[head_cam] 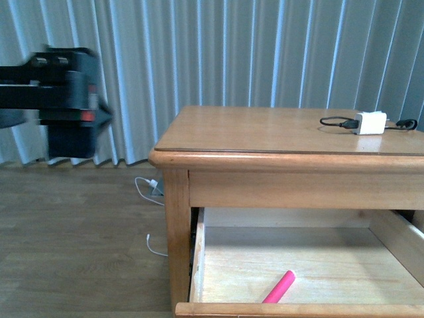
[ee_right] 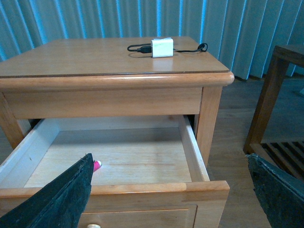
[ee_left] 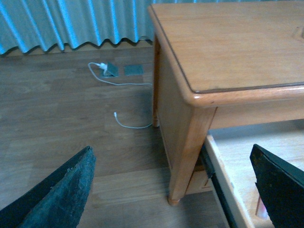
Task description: Place pink marker in drawer with both arms
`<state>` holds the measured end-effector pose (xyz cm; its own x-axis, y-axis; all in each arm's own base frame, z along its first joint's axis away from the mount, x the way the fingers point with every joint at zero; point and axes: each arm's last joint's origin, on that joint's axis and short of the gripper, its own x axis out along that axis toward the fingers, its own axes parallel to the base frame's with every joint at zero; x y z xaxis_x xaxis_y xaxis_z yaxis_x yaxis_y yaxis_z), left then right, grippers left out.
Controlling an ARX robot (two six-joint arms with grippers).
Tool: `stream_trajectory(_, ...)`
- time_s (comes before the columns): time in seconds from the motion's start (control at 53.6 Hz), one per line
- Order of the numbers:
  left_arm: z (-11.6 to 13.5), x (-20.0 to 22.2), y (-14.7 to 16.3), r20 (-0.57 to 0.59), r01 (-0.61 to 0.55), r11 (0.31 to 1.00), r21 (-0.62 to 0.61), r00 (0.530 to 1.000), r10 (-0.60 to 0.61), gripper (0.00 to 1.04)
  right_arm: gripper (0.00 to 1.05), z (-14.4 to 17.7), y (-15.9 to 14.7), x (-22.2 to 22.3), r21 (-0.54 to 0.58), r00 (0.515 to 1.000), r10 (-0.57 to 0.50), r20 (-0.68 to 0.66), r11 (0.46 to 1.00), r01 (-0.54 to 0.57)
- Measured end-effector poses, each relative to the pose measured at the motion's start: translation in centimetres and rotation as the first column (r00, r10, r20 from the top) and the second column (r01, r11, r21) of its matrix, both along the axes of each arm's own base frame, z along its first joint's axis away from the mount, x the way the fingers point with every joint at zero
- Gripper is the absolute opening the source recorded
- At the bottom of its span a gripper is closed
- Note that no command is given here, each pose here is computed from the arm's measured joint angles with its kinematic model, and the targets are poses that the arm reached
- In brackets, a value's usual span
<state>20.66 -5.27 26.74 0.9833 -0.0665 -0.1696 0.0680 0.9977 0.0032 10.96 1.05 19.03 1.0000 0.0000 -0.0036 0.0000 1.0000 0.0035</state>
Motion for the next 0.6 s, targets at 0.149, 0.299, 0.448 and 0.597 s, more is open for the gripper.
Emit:
stream_trajectory(0.149, -1.3, -3.8, 3.4, -0.005, -0.137, 0.990, -0.017, 0.991, 0.137, 0.99, 0.96, 0.0, 0.0, 0.0, 0.000, 1.000, 0.000, 0.000, 1.000, 0.000)
stream_trajectory(0.299, -2.3, -6.7, 5.8, 0.030, -0.270, 0.961, -0.061, 0.962, 0.272, 0.99, 0.96, 0.0, 0.0, 0.0, 0.000, 1.000, 0.000, 0.000, 1.000, 0.000)
stream_trajectory(0.448, -2.3, -6.7, 5.8, 0.032, -0.264, 0.962, -0.071, 0.963, 0.267, 0.99, 0.96, 0.0, 0.0, 0.0, 0.000, 1.000, 0.000, 0.000, 1.000, 0.000)
stream_trajectory(0.597, -3.1, -7.0, 5.4, 0.148, -0.092, 0.994, -0.058, 0.984, 0.100, 0.81, 0.96, 0.0, 0.0, 0.0, 0.000, 1.000, 0.000, 0.000, 1.000, 0.000)
